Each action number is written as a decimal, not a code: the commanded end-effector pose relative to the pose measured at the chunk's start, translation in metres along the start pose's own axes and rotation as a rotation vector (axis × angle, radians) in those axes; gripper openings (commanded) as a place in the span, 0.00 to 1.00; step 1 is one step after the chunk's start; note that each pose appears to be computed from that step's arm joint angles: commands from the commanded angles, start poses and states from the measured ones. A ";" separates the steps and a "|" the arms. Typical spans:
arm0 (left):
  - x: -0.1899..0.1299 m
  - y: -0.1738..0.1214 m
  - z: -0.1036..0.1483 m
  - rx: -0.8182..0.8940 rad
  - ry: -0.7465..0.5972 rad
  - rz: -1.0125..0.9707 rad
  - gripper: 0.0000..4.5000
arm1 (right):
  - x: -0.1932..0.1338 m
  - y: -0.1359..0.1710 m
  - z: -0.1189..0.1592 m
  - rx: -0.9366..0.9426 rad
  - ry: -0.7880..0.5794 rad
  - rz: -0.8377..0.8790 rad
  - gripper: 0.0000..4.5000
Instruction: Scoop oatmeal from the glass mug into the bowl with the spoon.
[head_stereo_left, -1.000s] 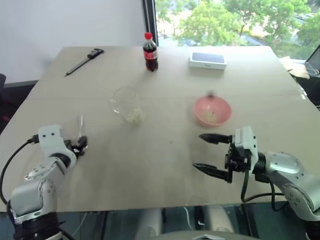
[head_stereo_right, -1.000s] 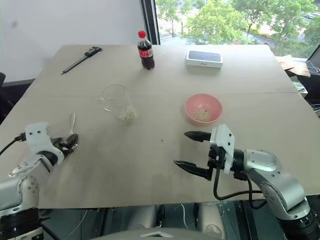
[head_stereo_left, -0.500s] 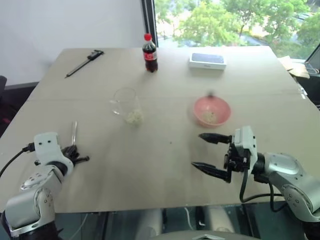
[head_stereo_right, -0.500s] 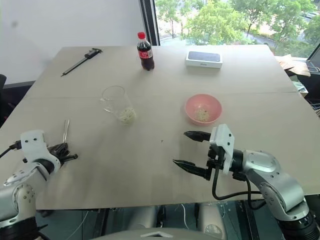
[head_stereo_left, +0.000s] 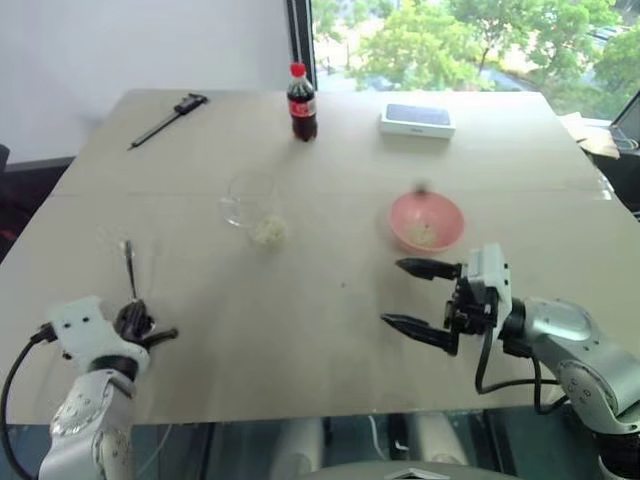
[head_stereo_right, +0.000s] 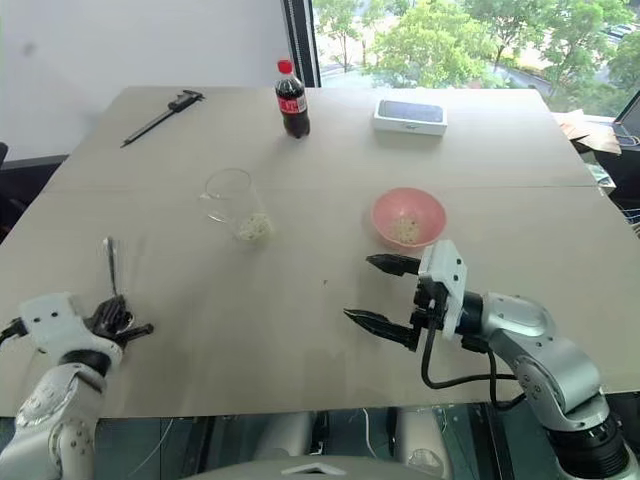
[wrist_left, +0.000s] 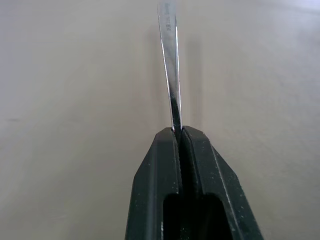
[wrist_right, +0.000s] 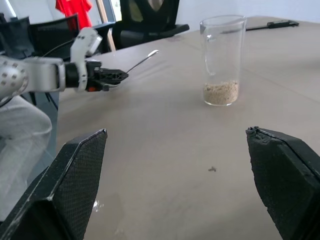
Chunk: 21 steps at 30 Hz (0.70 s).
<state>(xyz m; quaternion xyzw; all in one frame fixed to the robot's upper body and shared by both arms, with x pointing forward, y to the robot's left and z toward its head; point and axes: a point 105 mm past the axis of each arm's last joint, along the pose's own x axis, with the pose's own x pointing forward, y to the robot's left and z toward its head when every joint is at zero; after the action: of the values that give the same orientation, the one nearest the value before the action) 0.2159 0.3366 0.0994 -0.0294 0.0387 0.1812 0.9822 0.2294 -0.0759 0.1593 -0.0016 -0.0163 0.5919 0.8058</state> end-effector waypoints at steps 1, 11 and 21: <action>-0.016 -0.020 0.057 0.094 -0.264 -0.129 0.02 | 0.004 -0.002 0.014 -0.021 -0.046 0.011 1.00; -0.049 -0.124 0.075 0.265 -0.397 -0.638 0.02 | 0.016 -0.007 0.034 0.069 -0.103 -0.003 1.00; -0.067 -0.197 0.056 0.358 -0.436 -1.075 0.02 | 0.047 -0.015 0.047 0.288 -0.104 -0.032 1.00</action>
<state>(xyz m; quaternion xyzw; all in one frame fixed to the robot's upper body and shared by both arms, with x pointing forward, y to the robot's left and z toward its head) 0.2296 0.1374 0.1657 0.1507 -0.1379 -0.3358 0.9195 0.2561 -0.0370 0.2021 0.1368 0.0230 0.5770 0.8048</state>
